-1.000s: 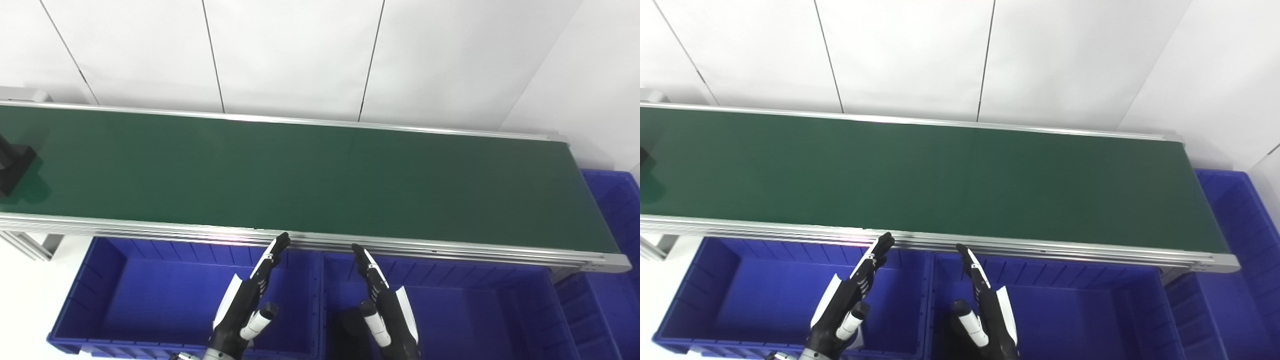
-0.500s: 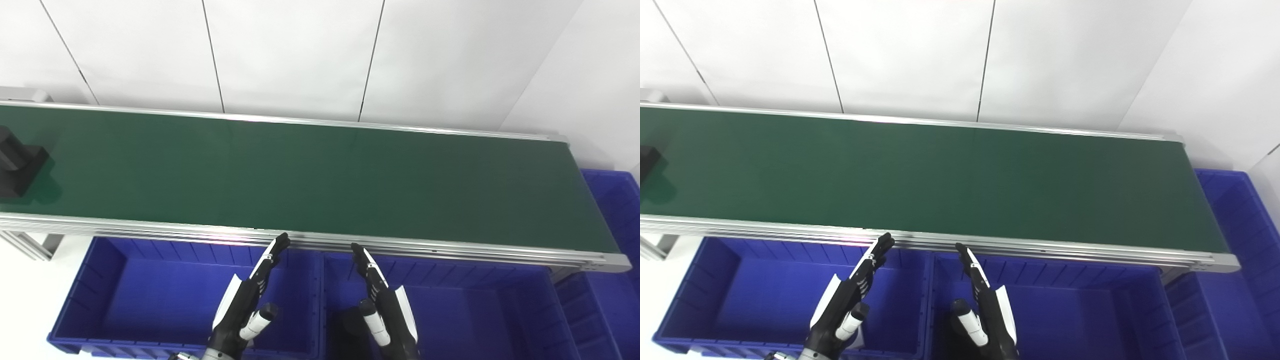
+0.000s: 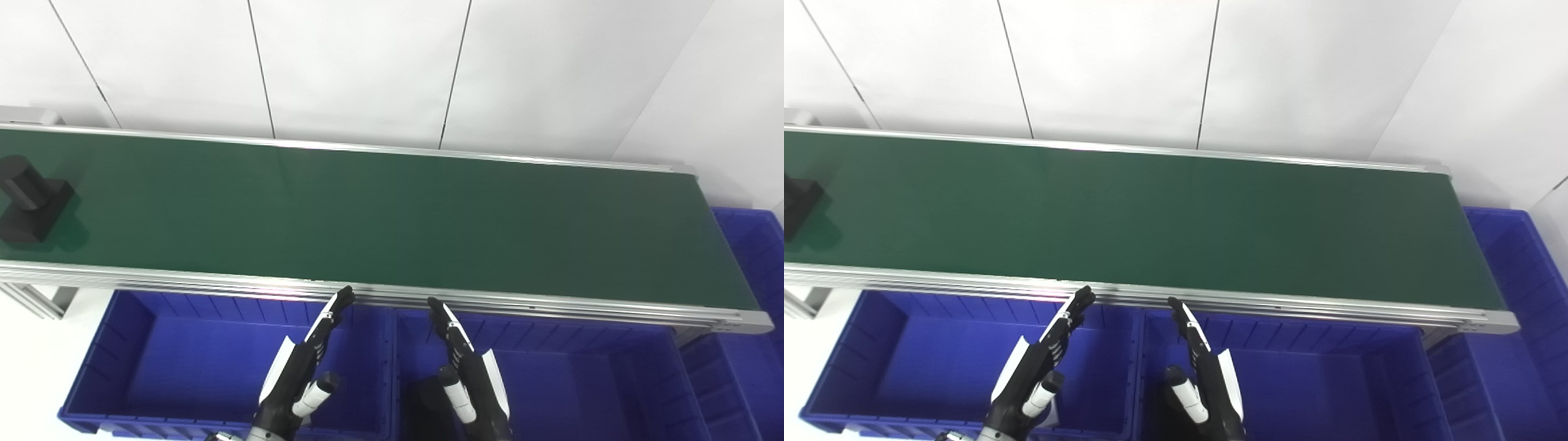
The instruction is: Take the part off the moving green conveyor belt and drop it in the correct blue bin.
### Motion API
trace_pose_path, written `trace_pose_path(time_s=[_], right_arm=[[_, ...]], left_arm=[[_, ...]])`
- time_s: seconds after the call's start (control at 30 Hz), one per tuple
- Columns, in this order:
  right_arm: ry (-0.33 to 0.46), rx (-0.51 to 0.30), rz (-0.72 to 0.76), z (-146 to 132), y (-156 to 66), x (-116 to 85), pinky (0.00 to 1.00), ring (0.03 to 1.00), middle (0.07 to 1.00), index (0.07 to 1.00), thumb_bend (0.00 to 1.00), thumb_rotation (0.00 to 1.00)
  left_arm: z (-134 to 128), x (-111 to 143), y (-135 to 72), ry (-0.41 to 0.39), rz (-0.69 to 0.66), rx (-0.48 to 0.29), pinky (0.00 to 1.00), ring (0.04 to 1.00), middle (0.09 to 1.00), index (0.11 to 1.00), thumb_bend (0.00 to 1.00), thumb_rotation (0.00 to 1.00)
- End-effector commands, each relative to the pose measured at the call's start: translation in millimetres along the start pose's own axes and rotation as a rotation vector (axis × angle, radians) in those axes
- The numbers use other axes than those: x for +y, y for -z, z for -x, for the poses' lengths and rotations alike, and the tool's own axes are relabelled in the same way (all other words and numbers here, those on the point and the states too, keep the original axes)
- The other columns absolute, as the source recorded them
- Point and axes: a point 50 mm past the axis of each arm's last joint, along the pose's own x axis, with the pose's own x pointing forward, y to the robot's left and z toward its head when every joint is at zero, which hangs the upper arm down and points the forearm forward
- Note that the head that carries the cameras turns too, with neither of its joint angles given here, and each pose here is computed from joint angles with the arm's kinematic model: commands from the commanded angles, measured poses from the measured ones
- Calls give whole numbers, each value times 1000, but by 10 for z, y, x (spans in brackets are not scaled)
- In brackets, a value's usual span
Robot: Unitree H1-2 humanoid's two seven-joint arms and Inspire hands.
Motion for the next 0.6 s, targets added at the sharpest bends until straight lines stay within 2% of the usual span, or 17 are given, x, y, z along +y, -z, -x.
trace_pose_path(time_s=[0.0, 0.57], right_arm=[[7, -96, -22, -70, -135, 40, 942, 940, 952, 932, 851, 1000], [8, -96, -31, -76, -139, 61, 932, 932, 948, 930, 851, 1000]], left_arm=[[-61, 12, -81, -1, -3, -49, 997, 1000, 966, 968, 906, 1000], [-58, 17, -85, 0, -8, -44, 994, 999, 962, 965, 912, 1000]])
